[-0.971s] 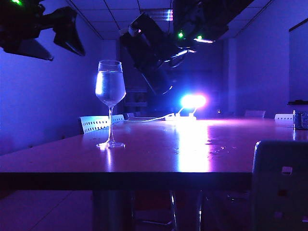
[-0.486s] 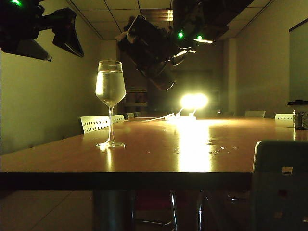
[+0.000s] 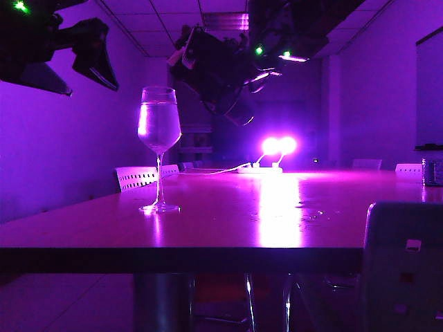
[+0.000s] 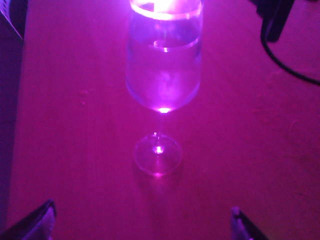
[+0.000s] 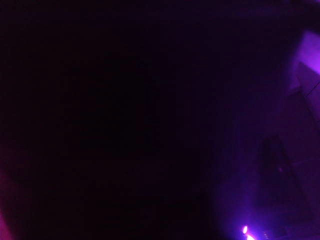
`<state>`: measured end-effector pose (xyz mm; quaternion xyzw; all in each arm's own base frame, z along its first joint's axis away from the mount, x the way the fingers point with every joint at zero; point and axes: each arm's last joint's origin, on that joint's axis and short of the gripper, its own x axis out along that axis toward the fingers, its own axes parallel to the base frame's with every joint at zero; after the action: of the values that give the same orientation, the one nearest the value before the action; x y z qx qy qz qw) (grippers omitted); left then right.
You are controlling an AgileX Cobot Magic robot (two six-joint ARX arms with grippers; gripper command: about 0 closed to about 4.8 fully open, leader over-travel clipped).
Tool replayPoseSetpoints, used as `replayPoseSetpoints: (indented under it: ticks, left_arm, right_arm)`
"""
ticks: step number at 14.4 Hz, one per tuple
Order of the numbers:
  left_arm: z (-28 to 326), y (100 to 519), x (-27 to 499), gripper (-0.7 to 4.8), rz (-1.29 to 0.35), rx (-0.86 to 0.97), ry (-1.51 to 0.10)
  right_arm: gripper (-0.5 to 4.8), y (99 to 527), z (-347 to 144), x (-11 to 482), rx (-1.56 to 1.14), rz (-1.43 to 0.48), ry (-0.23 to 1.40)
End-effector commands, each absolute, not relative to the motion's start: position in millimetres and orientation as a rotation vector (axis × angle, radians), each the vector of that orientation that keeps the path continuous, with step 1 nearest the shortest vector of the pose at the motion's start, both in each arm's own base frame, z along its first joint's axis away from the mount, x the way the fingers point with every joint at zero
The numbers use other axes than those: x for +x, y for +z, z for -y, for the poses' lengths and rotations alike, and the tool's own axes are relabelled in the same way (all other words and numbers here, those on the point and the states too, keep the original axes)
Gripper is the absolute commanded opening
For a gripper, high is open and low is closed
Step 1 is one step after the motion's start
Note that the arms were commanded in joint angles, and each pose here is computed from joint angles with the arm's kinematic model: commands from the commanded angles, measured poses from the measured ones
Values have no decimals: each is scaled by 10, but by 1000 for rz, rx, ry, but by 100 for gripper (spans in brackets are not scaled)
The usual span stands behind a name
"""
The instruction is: Pick up the black thermos cup, pour some water from it into the stemmed glass, and then put the thermos cup back on the table.
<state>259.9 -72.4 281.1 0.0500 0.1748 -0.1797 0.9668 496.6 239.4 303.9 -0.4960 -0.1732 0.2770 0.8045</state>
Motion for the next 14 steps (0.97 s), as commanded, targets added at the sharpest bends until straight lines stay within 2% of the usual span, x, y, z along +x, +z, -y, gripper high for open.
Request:
replayPoseSetpoints:
  ticks: [1, 10, 14]
  left_arm:
    - [724, 2838, 2599, 479, -341, 104, -361]
    - [723, 2824, 2594, 479, -356, 105, -361]
    - [722, 2820, 2592, 479, -361, 106, -361]
  right_arm:
    - [166, 3258, -2384, 4921, -1132, 494, 516]
    - [166, 3315, -2389, 4906, -1358, 654, 451]
    - [166, 3324, -2388, 4906, -1375, 667, 433]
